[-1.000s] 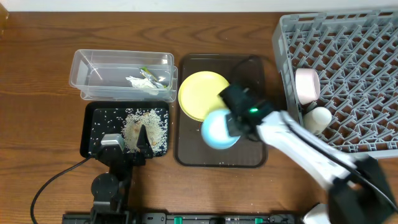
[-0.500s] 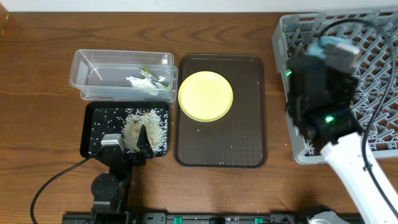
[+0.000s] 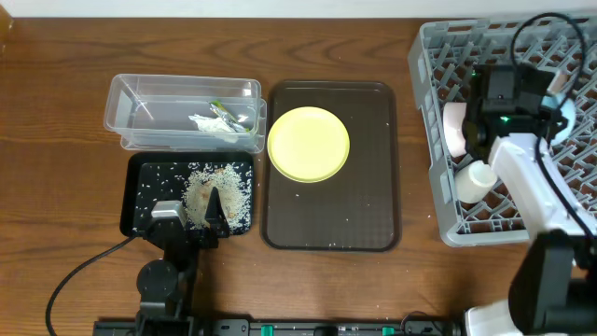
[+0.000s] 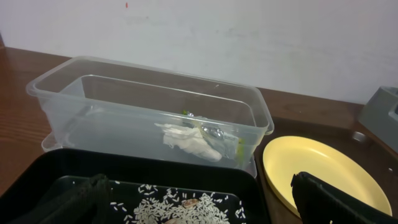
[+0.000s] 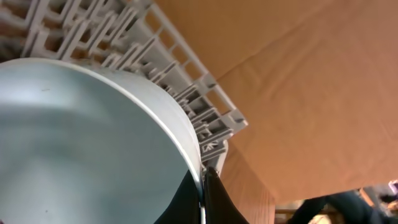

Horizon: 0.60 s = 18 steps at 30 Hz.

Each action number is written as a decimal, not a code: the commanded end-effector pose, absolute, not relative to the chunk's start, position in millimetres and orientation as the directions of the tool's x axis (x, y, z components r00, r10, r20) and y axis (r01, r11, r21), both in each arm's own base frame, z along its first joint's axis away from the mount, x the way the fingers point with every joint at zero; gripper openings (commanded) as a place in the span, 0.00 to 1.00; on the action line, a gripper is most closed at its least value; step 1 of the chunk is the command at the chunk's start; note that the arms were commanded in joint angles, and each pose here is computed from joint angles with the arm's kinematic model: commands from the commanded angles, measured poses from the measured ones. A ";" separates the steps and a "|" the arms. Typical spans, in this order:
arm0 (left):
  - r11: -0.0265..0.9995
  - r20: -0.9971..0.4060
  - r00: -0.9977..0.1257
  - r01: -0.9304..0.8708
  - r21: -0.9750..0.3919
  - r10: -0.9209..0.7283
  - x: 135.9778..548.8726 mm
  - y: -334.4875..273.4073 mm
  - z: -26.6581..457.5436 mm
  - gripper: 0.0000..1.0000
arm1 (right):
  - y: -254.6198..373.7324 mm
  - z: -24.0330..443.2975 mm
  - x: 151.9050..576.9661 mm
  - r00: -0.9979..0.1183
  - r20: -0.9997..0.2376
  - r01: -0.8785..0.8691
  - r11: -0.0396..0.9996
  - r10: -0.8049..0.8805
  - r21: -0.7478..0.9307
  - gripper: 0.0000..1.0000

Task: Sort waste into correct bins and load items into the dishwasher rack
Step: 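Carry the light blue bowl with the right gripper into the rack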

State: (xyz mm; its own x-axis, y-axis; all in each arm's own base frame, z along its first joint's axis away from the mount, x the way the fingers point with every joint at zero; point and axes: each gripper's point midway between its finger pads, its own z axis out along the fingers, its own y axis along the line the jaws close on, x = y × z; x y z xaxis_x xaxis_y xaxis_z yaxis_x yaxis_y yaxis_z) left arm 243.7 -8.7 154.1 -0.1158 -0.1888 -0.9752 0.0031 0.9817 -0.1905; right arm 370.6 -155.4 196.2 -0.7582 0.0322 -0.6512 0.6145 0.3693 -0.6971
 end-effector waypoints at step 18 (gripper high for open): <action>0.984 -0.972 -0.153 -0.013 -0.178 -0.178 243.9 -6.6 136.9 0.95 | -65.6 189.6 392.7 -0.798 -0.579 0.424 0.527 -0.166 -0.736 0.60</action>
